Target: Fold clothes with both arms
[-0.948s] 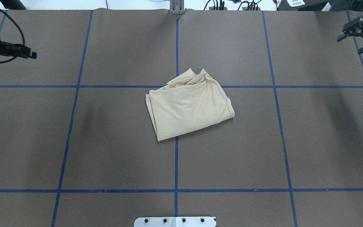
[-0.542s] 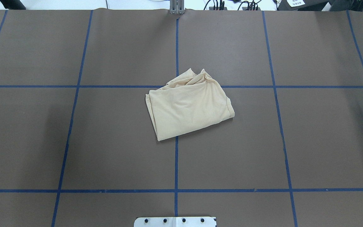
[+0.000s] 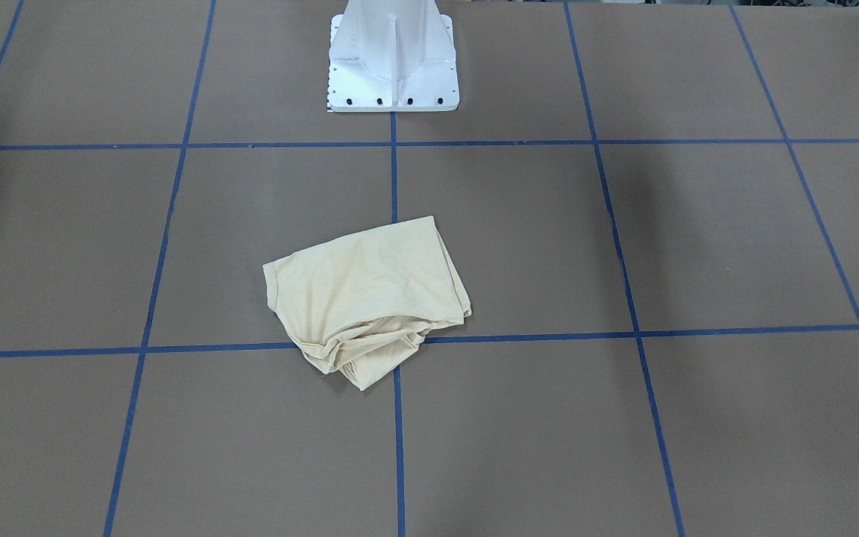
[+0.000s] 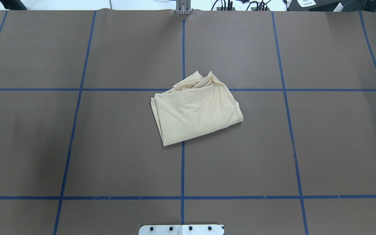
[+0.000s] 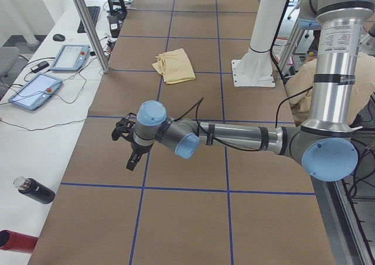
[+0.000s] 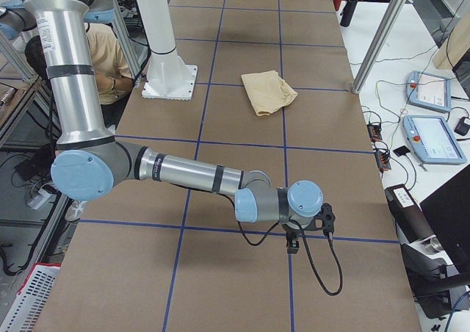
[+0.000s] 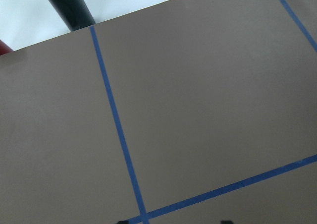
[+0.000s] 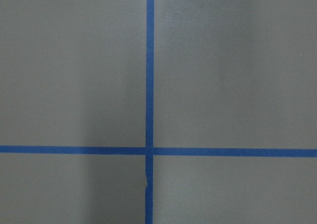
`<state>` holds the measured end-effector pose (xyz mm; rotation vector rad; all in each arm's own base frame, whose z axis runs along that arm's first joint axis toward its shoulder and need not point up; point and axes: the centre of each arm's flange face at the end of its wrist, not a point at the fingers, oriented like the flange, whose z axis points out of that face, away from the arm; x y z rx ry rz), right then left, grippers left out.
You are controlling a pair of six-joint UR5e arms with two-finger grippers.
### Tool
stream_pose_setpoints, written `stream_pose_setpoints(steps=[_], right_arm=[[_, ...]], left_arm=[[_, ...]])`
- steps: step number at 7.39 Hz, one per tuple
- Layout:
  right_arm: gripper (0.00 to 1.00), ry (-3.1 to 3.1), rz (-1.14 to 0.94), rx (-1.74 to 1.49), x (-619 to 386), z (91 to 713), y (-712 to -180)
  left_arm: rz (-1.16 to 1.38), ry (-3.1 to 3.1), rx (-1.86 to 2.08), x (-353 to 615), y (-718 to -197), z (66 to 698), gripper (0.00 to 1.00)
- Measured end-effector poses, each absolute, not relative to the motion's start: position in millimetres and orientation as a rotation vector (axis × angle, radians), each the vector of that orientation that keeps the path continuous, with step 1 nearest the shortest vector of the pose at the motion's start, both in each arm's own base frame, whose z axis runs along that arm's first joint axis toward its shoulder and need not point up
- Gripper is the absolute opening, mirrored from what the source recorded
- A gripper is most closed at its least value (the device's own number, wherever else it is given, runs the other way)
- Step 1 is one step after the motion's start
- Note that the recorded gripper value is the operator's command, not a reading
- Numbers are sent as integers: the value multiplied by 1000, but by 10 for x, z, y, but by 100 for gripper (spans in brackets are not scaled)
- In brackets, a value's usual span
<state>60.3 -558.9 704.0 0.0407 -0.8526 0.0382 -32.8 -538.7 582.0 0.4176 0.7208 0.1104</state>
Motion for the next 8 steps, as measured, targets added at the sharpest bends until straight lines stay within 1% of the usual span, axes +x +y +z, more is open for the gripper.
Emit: stream_pose_setpoints(steps=[2, 4, 8], right_arm=[[100, -852, 46, 2, 581, 7025, -5563], [100, -850, 47, -13, 541, 6892, -5528], [100, -847, 73, -43, 430, 6133, -5455]], left_arm=[[60, 717, 313, -412, -5386, 5762, 100], [30, 717, 245, -445, -5247, 5741, 100], [12, 716, 191, -454, -4948, 5991, 100]])
